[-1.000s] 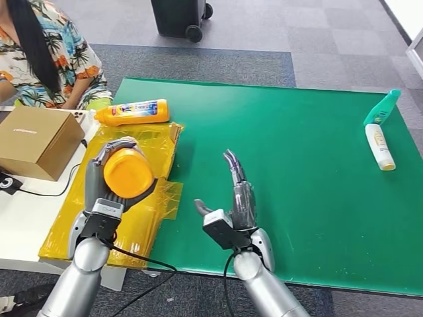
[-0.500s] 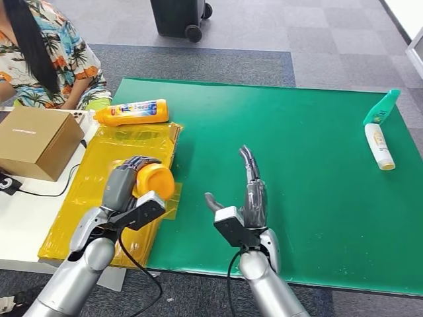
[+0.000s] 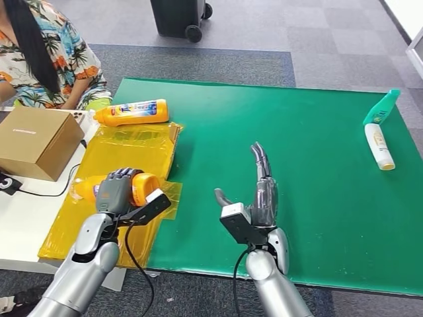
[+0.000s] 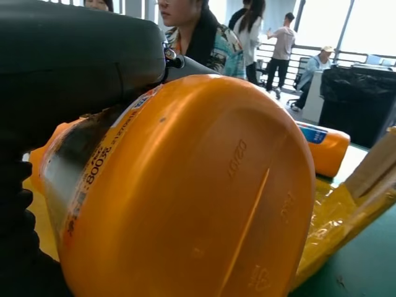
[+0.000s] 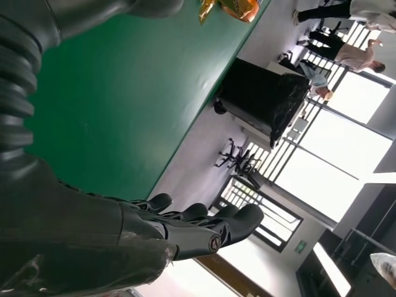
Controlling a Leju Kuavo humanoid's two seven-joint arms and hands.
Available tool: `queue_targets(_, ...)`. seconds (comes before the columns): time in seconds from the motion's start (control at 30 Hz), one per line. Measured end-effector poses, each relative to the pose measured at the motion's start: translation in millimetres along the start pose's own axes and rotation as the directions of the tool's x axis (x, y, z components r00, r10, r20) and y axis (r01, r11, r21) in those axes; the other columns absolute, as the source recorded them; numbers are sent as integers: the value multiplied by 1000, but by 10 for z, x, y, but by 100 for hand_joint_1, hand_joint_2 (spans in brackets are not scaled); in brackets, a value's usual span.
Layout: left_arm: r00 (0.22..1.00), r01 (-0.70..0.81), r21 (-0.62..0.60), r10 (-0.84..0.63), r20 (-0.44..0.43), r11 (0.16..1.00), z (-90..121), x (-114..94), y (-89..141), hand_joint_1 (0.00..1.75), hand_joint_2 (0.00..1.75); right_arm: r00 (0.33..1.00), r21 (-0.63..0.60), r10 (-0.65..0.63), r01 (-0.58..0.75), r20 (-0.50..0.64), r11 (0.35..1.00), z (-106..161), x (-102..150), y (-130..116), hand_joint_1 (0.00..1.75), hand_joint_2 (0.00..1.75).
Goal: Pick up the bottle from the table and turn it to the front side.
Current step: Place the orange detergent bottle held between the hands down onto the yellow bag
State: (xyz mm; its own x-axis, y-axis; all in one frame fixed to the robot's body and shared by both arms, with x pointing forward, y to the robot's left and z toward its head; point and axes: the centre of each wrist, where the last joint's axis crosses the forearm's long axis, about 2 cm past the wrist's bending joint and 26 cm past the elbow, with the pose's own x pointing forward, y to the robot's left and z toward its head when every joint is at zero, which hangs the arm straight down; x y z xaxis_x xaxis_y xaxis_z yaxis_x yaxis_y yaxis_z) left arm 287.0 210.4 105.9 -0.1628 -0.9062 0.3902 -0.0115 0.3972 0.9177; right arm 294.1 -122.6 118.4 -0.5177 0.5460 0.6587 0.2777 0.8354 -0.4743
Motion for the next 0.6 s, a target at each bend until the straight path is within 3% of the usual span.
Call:
queue_targets(0.1,999,11,11,-11,-36,1000,-43,-46,-5,1,175,1000,-4,-1,1,-5,1000,-6,4,-6,0,175)
queue_targets(0.33,994,21,14,-20,-105,1000,-70,-129,-82,0,175,1000,1,-6,6,-3,1000,-19,35,9,0,175)
queue_targets(0.6,992,17,21,-14,-125,1000,-92,-137,-112,0,175,1000,6,-12,12,-2,1000,-24,56,23,0,175)
